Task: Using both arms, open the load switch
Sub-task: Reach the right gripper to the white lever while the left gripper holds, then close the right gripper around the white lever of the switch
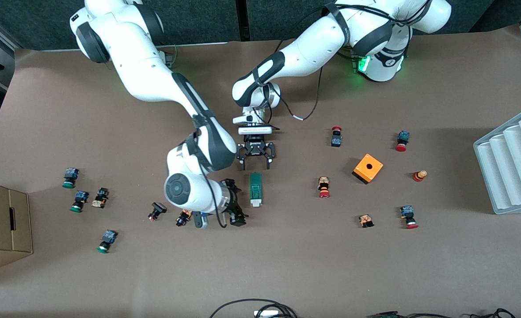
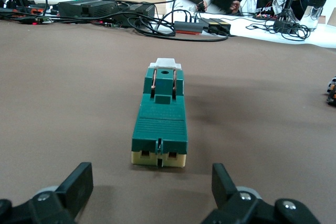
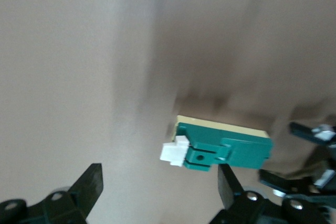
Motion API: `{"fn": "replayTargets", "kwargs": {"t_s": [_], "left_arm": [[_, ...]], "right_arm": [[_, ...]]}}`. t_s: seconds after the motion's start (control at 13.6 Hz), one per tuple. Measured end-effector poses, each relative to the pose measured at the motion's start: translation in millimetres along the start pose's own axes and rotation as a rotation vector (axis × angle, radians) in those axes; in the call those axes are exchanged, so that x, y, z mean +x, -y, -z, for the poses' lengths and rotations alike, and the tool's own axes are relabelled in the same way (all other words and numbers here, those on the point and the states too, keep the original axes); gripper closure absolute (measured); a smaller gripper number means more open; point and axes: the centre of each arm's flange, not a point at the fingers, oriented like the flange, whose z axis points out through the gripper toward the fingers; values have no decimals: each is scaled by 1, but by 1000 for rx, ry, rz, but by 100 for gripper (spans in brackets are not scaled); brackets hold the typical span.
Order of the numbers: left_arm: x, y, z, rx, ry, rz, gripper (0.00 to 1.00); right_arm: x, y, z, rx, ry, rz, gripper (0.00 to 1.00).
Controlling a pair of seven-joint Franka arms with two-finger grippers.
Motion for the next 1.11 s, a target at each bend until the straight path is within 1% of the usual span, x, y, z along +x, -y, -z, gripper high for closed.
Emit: {"fn": "replayTargets", "kwargs": {"t_s": [0.15,0.3,0.44,0.52,0.59,0.66,0.74,0.81,0.89,1.03,1.11], "left_arm": [[-4,3,-7,-25,-26,-78,0],[-3,1,-15,-25,-40,-100,0],[-3,-2,-19,-23,-44,-101,2],[-2,-2,-20,-22,-46,-102,2],[-2,-2,-22,-21,-48,-102,3],[-2,-3,-23,-20,-50,-101,4],[-2,-3,-24,-20,-50,-101,5],[-2,-3,-24,-22,-52,-100,11],[-2,-4,-24,-22,-52,-100,12],[-2,-4,-24,-23,-53,-101,13],[-2,-3,-25,-23,-55,-102,17]], "right_arm": [[-6,-2,-21,25,-20,-18,3],[-10,-4,-32,35,-44,-27,4],[-14,-6,-39,32,-50,-49,5],[-14,-7,-42,27,-51,-62,8],[-14,-8,-44,20,-53,-72,8],[-14,-10,-46,7,-55,-80,13],[-14,-11,-47,-1,-56,-86,14],[-14,-12,-48,-9,-57,-89,14],[-14,-12,-49,-15,-56,-96,15],[-17,-15,-53,-25,-34,-122,16],[-19,-16,-56,-30,-22,-133,17]]}}
